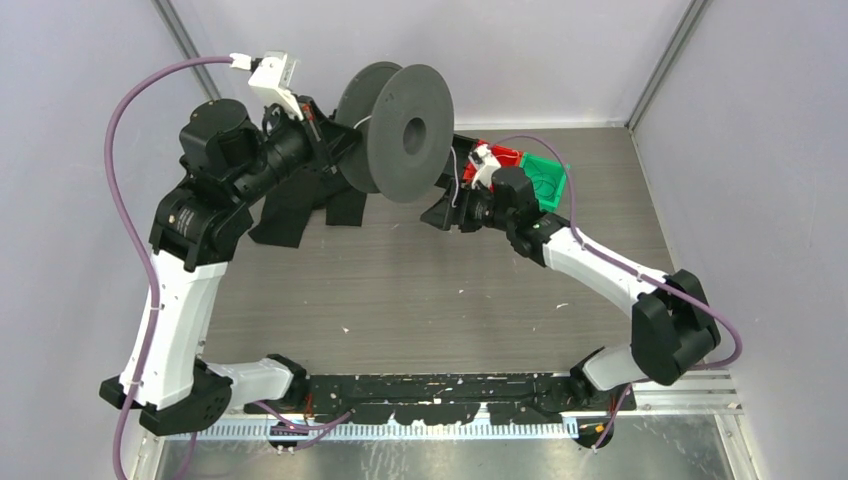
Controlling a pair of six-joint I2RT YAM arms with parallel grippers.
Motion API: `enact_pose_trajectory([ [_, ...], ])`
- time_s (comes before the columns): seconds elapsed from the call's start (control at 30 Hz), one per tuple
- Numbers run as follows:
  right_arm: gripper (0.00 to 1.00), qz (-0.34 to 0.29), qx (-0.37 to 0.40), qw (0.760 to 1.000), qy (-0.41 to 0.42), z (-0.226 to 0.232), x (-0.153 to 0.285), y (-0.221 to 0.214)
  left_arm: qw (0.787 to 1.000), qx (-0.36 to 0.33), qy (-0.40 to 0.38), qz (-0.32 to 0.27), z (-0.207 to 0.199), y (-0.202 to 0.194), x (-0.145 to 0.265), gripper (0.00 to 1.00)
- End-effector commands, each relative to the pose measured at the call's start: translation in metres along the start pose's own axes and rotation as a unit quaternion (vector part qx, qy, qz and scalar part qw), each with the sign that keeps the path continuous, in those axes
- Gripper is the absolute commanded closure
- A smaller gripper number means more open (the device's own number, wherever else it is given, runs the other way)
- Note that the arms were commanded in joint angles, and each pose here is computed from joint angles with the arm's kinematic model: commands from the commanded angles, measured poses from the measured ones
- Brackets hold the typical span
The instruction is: Wrap the cables
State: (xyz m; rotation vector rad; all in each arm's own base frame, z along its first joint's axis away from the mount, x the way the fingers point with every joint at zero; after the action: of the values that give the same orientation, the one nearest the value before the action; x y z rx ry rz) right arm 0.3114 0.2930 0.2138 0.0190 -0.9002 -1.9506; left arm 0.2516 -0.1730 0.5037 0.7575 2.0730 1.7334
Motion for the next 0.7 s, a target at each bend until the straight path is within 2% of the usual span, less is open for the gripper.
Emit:
enact_pose_trajectory([
  [0.0, 0.31, -0.047, 0.012, 0.999, 0.011, 0.021, 0.02, 0.021, 0.994, -0.007, -0.019, -0.107, -0.015, 0.054, 0.024, 1.0],
  [0.23, 0.3, -0.079, 0.012, 0.997, -0.024, 0.009, 0.032, 0.025, 0.991, -0.009, -0.03, -0.128, -0.021, 0.067, 0.034, 1.0],
  [0.43, 0.3, -0.062, 0.008, 0.997, -0.039, -0.001, 0.023, 0.019, 0.989, -0.008, -0.037, -0.146, -0.025, 0.076, 0.041, 1.0],
  [0.57, 0.3, -0.074, -0.03, 0.991, -0.106, -0.033, 0.017, 0.018, 0.986, -0.011, -0.046, -0.159, -0.029, 0.085, 0.048, 1.0],
  [0.67, 0.31, -0.065, -0.094, 0.984, -0.135, -0.06, 0.016, 0.015, 0.985, -0.016, -0.053, -0.162, -0.033, 0.089, 0.054, 1.0],
])
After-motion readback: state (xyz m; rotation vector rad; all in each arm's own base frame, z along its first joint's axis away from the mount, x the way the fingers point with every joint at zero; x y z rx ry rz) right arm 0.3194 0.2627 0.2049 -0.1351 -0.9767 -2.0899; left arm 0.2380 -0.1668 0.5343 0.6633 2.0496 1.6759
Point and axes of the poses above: each gripper's point midway between its finger pads, its own x axis back along the fingers, its own z axis along the line the jaws close on, y = z × x, the point moved 2 cm from there along x, back along the fingers, and after that the axes turned 7 degrees about -x, right-handed, at the moved point
